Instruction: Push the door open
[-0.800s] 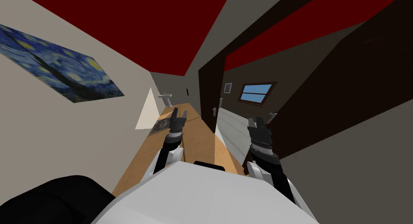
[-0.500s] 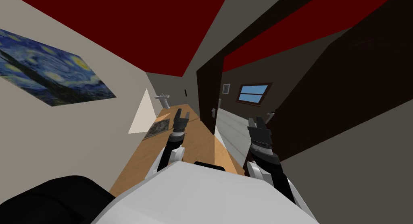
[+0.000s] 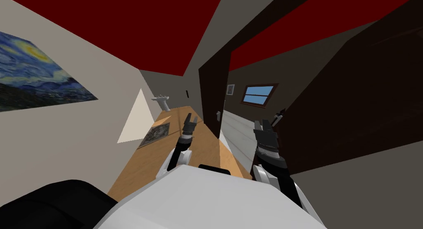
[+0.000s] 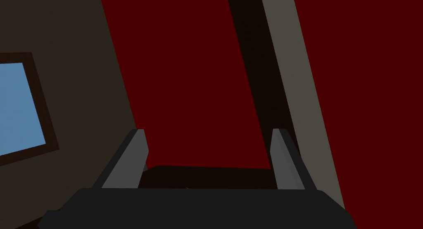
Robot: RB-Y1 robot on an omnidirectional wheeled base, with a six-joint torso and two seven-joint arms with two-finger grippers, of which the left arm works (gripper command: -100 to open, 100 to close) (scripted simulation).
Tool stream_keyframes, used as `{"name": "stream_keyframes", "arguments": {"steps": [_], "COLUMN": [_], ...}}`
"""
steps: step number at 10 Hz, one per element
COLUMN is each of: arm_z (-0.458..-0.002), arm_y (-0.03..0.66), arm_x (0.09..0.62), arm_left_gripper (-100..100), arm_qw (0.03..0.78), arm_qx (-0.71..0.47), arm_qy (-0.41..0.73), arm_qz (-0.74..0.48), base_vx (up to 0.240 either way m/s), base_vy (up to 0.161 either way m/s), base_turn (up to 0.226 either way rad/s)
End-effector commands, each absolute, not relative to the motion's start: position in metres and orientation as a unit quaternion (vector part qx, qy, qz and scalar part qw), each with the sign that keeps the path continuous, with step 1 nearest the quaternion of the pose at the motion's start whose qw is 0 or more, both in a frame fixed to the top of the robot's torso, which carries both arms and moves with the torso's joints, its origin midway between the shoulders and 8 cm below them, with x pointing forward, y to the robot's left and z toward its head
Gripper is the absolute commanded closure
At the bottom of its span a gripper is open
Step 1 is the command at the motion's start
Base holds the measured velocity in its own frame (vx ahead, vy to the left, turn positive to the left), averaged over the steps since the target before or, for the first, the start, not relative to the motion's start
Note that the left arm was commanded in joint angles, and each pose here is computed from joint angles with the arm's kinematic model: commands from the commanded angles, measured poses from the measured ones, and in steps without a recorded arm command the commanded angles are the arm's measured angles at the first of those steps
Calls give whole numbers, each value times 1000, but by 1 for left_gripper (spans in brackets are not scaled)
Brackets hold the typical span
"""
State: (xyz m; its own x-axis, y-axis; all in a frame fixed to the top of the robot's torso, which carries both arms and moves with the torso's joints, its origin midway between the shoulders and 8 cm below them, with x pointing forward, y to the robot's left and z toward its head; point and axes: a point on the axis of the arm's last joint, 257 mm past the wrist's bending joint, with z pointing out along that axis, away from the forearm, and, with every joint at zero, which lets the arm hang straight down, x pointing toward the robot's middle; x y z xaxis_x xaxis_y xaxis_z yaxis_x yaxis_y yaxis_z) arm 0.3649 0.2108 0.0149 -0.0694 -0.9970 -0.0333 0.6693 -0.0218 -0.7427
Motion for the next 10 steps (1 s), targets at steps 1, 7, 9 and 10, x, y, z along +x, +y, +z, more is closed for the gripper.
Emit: {"name": "stream_keyframes", "arguments": {"steps": [1, 7, 9, 10], "arm_z": [4, -48, -65, -73], "arm_y": [206, 181, 173, 169], "arm_x": [374, 407, 417, 421], "arm_left_gripper": [-100, -100, -100, -100], "arm_qw": [619, 577, 564, 557], "arm_qx": [-273, -304, -313, -318], "arm_qy": [317, 365, 380, 388], "arm_qz": [-664, -664, -663, -662], "base_vx": [77, 109, 92, 88], "base_vy": [39, 69, 78, 74], "base_turn": [-68, -112, -118, -112]}}
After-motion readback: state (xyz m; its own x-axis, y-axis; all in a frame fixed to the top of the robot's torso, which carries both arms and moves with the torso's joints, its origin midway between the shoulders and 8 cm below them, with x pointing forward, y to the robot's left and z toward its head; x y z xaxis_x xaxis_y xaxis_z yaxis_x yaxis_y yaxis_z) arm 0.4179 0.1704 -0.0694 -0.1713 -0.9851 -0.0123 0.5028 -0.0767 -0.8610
